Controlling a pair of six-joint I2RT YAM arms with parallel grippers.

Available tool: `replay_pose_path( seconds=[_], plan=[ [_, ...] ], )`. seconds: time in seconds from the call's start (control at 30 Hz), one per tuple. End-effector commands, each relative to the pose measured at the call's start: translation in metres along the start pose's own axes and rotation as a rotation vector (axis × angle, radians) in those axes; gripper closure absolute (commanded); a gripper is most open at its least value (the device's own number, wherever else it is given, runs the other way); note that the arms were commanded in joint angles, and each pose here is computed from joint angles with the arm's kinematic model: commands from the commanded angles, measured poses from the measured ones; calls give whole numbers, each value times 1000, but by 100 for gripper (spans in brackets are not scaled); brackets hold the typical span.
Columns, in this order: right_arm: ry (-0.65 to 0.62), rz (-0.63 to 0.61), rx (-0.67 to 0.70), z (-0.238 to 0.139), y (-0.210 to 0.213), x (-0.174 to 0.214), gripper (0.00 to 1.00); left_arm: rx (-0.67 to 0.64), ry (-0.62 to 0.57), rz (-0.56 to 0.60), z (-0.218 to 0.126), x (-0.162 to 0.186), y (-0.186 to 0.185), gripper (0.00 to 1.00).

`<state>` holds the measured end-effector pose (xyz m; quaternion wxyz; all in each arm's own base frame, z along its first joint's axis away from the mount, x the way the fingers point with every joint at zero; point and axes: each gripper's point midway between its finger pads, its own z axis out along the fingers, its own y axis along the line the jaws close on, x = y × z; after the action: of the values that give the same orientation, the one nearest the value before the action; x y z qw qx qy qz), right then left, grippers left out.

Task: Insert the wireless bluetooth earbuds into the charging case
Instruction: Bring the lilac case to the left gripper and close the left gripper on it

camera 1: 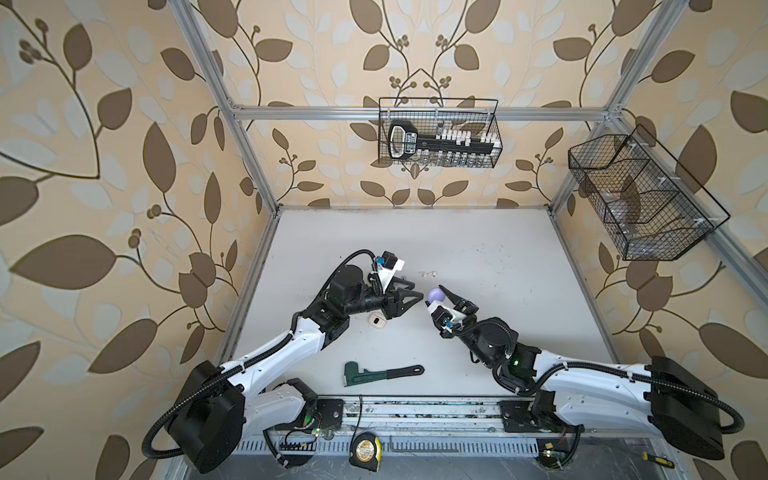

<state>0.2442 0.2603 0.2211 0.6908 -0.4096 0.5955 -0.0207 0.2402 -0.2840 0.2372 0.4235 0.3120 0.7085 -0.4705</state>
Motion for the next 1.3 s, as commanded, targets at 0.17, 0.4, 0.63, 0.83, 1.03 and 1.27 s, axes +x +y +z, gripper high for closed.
replay_pose_path(
  seconds=[0.17, 0.4, 0.63, 0.83, 1.03, 1.27],
  plan=[
    [-34, -21, 4, -2, -1, -7, 89, 58, 86, 74, 15, 1, -18, 54],
    [-42, -34, -15, -2, 4, -8, 89, 85, 123, 55, 21, 3, -19, 56],
    [-45, -58, -20, -3, 8, -8, 89, 115, 169, 34, 28, 8, -21, 57],
    [-46, -60, -15, -3, 8, -8, 88, 136, 192, 33, 32, 11, -24, 62],
    [-45, -62, -11, -4, 8, -8, 88, 152, 207, 30, 34, 13, -26, 64],
    [-49, -58, -10, -4, 7, -9, 87, 167, 219, 24, 36, 15, -28, 73]
  ],
)
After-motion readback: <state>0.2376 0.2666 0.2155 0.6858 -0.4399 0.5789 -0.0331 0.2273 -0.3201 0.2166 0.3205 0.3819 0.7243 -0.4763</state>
